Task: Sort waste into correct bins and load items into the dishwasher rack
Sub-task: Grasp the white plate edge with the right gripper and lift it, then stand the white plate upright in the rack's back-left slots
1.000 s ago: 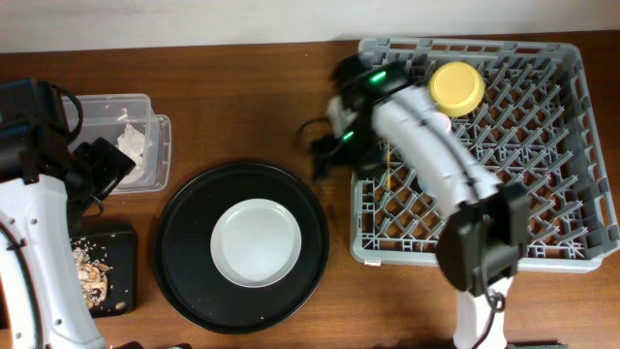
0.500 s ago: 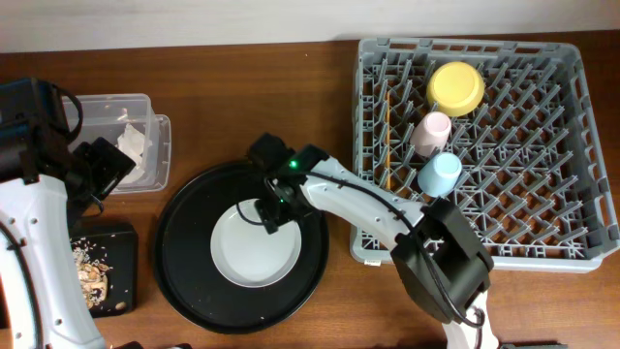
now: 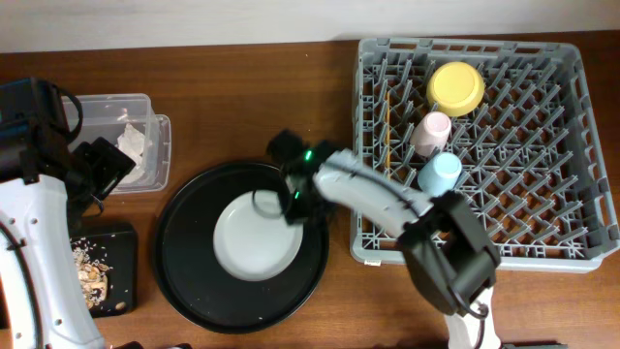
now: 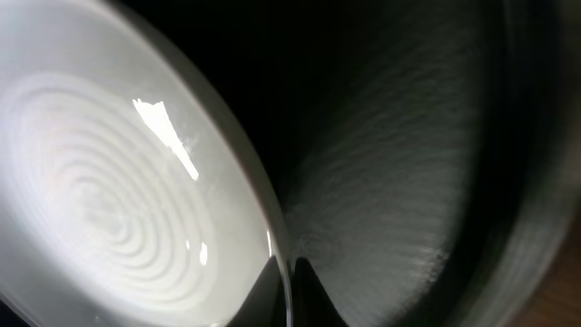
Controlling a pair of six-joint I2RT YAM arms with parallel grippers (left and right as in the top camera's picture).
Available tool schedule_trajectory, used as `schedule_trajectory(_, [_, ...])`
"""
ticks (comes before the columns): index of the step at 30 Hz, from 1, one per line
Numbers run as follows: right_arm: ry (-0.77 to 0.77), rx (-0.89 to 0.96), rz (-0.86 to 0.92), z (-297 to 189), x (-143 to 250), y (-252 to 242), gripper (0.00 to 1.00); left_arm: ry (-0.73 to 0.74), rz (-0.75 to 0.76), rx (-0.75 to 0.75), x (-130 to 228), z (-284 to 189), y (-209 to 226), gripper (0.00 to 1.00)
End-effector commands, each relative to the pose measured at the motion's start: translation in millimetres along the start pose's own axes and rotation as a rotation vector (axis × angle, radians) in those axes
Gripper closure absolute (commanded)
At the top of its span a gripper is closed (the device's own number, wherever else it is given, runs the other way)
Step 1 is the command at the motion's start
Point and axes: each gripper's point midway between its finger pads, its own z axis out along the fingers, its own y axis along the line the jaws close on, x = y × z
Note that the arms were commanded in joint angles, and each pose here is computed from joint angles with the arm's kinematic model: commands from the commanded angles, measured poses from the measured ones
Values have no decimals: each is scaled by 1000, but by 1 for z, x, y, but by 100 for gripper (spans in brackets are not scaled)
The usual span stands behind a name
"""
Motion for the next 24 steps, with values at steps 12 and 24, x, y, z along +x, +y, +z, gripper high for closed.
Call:
schedule_trajectory(12, [-582,823,584,-296,-64,-290,96,-6,-1,3,-1,-2,1,1])
schedule_trajectory(24, [-662,816,495,-248,-127,-253,96,-6,-1,3,-1,-2,1,1])
